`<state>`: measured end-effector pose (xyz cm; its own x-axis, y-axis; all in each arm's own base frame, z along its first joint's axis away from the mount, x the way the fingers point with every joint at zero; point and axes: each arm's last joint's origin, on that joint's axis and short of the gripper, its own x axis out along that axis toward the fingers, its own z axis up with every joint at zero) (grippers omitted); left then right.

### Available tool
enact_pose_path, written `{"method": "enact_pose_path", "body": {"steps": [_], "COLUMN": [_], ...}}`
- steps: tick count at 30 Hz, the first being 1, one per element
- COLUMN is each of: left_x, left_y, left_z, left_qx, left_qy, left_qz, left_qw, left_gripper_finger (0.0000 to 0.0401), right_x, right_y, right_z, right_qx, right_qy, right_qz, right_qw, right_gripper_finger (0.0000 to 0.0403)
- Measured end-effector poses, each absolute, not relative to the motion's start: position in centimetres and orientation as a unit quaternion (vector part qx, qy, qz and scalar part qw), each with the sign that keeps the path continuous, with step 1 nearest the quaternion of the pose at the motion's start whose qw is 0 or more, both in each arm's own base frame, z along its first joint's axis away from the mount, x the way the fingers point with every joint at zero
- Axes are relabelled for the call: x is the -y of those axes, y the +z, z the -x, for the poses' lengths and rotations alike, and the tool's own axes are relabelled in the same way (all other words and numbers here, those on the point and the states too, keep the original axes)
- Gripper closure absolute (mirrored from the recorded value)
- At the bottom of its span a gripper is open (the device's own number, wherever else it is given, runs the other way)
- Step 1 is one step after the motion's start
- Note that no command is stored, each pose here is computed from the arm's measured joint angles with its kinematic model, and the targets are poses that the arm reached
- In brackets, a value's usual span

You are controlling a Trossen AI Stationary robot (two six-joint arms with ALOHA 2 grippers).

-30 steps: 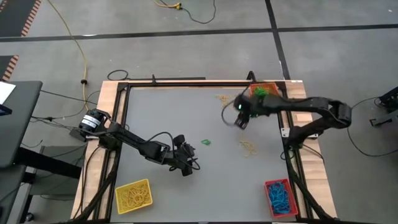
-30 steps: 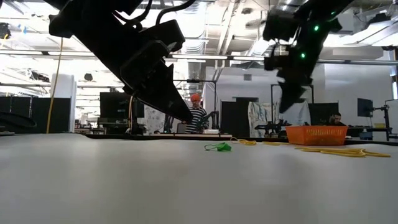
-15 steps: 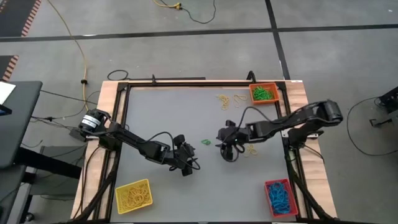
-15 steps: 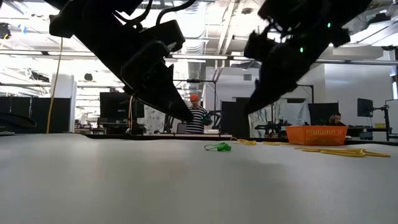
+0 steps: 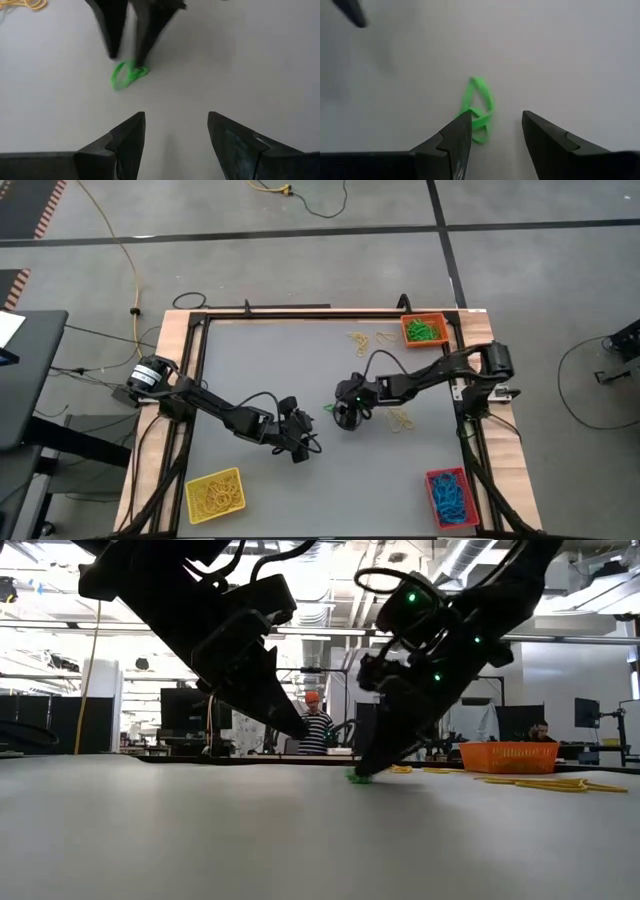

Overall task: Sort rubber bands into baskets
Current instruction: Put the green rubber band into the orange bin

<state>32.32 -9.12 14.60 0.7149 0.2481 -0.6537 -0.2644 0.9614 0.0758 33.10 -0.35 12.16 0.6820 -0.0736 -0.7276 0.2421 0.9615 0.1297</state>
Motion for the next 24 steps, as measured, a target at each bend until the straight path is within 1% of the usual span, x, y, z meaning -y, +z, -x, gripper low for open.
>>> {"method": "enact_pose_path", "body": {"steps": [4, 7, 9, 14, 15, 17, 21, 24], "left_x": [9.1, 9.1, 9.1, 9.1, 9.1, 9.1, 9.1, 9.1], "left_y": [14.6, 14.6, 14.6, 14.6, 14.6, 14.6, 14.6, 14.6], "left_z": [-32.3, -32.3, -32.3, -32.3, -32.3, -32.3, -32.3, -32.3], "left_qx": [-0.352, -0.352, -0.351, -0.352, -0.352, -0.352, -0.352, -0.351], "left_qy": [0.139, 0.139, 0.139, 0.139, 0.139, 0.139, 0.139, 0.139], "left_qz": [0.011, 0.012, 0.012, 0.012, 0.012, 0.012, 0.012, 0.012], "left_qw": [0.926, 0.926, 0.926, 0.926, 0.926, 0.926, 0.926, 0.926], "left_gripper_finger": [0.0195, 0.0195, 0.0195, 0.0195, 0.0195, 0.0195, 0.0195, 0.0195], "right_x": [0.4, 0.4, 0.4, 0.0, -0.1, -0.4, -0.9, -1.4], "right_y": [11.1, 10.8, 10.9, 11.8, 12.0, 12.7, 14.4, 16.1], "right_z": [-34.0, -34.3, -34.3, -34.0, -33.9, -33.9, -33.6, -33.2], "right_qx": [-0.399, -0.400, -0.396, -0.396, -0.396, -0.386, -0.368, -0.350], "right_qy": [-0.080, -0.084, -0.086, -0.075, -0.071, -0.063, -0.054, -0.056], "right_qz": [-0.113, -0.112, -0.105, -0.082, -0.077, -0.069, -0.066, -0.051], "right_qw": [0.906, 0.906, 0.908, 0.912, 0.912, 0.918, 0.926, 0.934], "right_gripper_finger": [0.0203, 0.0227, 0.0260, 0.0362, 0.0378, 0.0383, 0.0373, 0.0376]}}
